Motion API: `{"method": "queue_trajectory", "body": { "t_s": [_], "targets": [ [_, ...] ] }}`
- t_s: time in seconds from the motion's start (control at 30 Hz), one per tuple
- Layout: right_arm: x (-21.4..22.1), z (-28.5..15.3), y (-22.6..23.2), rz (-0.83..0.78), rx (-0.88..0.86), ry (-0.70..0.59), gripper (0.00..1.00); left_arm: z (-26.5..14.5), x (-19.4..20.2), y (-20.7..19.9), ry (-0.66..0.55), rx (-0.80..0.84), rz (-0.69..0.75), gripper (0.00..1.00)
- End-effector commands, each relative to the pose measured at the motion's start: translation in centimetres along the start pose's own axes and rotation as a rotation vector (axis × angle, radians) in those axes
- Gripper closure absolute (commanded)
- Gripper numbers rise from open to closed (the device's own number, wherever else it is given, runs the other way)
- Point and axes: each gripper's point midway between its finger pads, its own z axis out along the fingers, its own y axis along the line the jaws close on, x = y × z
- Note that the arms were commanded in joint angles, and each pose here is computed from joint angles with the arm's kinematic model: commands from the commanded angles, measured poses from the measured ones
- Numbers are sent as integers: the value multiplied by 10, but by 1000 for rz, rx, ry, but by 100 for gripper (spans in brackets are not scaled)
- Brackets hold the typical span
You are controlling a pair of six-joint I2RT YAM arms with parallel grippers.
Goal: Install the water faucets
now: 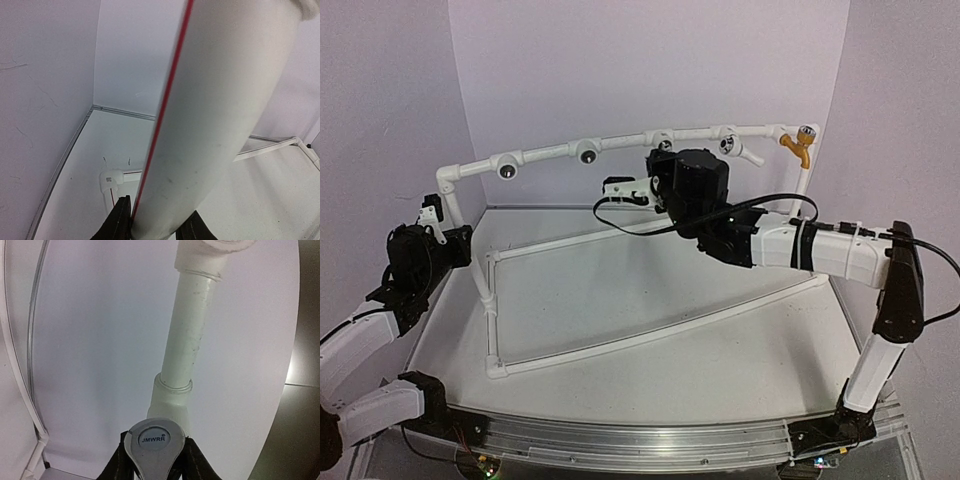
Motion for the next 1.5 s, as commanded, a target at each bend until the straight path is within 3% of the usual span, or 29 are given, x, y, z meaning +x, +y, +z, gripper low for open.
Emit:
{"method": "queue_trajectory", "body": {
  "t_s": [0.0,0.47,0.8,1.0,1.17,1.2,1.33,1.47],
  "targets": [
    [24,10,-34,514,105,91,100,-1,26,-26,123,128,-132,100],
    [42,11,-37,1580,155,92,100,-1,26,-27,121,130,-133,100],
    [106,6,-20,2285,257,137,100,-2,24,-28,115,136,-137,100],
    [108,8,-22,2365,249,128,100,-3,24,-28,115,136,-137,100],
    [98,9,-24,2293,169,96,99,-2,23,-27,112,133,-138,100],
    [95,9,-24,2268,146,86,94,-2,23,-27,113,133,-138,100],
    [81,-2,-29,2181,16,-4,53,-2,23,-27,116,131,-138,100],
    [76,-24,-37,2117,-80,-89,29,-1,24,-27,118,130,-138,100]
  ]
}}
